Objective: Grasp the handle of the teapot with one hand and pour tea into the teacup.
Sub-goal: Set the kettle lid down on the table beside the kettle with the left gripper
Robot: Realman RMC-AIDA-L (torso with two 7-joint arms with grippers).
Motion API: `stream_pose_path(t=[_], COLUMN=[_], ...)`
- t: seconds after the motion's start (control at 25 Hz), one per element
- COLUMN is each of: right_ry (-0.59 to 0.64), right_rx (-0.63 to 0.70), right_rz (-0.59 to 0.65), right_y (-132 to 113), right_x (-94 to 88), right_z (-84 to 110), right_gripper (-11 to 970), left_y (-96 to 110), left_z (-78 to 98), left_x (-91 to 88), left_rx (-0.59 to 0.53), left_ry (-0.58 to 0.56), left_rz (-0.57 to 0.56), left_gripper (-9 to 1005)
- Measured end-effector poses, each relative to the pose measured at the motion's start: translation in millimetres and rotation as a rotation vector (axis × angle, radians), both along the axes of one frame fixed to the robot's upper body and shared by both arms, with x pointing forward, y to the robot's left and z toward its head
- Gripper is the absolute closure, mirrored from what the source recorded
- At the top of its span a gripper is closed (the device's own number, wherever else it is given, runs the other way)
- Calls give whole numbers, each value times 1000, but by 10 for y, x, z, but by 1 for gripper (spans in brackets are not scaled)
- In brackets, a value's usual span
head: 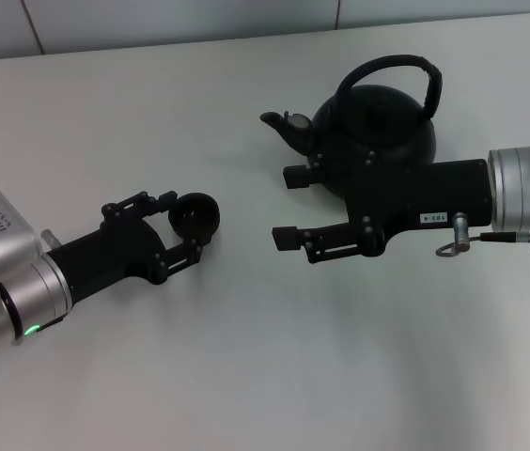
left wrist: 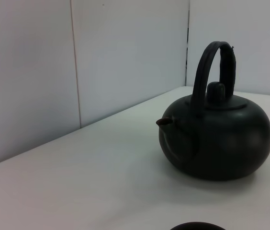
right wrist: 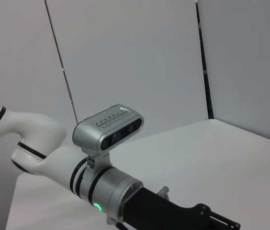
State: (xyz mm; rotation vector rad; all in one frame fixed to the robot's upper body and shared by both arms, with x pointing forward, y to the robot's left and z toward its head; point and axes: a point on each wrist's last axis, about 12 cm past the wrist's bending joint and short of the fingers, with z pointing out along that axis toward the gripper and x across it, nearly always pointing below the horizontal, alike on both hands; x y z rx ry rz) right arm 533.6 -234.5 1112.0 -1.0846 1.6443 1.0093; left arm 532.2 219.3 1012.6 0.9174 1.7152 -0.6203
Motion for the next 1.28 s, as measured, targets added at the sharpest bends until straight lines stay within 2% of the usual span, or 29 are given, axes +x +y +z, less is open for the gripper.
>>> stream_pose_path(t=[0.16,0.6,1.28], right_ry=[-2,-6,-6], right_rx=[-1,-4,0], right_rz=[0,-4,-6], right_y=[2,3,2], right_x=[8,22,21], right_z=[5,11,12], right_gripper=[134,134,134], left_y=[-1,-13,-2], left_z=[3,0,16], left_x=[10,14,2], left_rx=[-3,6,0], left_ry=[6,7,-3], left_rz=[6,-1,-7], left_gripper=[328,233,230])
